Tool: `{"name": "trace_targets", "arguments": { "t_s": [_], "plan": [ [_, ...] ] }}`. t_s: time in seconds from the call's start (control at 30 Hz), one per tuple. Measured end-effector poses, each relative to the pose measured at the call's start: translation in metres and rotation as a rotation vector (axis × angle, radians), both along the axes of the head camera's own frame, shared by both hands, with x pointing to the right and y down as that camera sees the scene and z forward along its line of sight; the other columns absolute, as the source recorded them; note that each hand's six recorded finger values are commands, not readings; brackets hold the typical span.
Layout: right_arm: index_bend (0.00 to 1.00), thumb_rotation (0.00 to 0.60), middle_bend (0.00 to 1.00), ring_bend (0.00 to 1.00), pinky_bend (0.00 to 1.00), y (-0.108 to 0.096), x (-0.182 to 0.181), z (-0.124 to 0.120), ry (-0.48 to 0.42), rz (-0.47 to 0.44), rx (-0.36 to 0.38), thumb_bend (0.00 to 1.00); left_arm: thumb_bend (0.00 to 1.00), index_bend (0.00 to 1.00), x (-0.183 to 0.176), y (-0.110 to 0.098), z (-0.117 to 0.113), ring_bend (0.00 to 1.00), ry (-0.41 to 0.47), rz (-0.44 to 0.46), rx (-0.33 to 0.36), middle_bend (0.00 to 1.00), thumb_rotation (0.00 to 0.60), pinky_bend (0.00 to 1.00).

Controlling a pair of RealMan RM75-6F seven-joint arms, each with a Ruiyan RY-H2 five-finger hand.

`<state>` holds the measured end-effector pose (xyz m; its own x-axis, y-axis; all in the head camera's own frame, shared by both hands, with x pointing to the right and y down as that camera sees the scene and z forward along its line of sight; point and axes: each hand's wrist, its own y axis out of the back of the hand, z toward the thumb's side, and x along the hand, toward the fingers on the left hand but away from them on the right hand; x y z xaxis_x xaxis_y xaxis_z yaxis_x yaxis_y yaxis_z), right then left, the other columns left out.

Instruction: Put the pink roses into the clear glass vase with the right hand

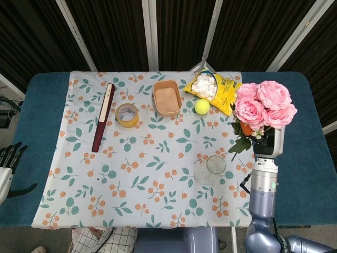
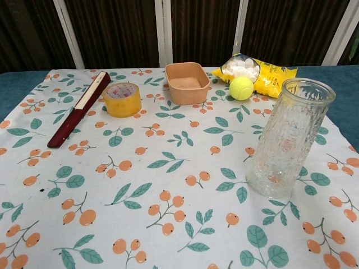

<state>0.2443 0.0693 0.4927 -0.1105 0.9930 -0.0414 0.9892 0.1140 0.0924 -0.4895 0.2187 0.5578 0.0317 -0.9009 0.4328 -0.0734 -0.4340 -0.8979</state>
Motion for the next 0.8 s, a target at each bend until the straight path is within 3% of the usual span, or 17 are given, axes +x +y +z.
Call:
{"name": "trace_targets", "arguments": {
  "t_s": [0.8],
  "plan": [
    [0.56, 0.600, 0.62, 0.59, 0.32, 0.007, -0.018, 0.037, -0.015, 0.032, -0.069, 0.36, 0.00, 0.00, -0.002, -0.001, 0.000, 0.00, 0.003, -0.009, 0.000, 0.00, 0.600, 0.00]
  ]
}}
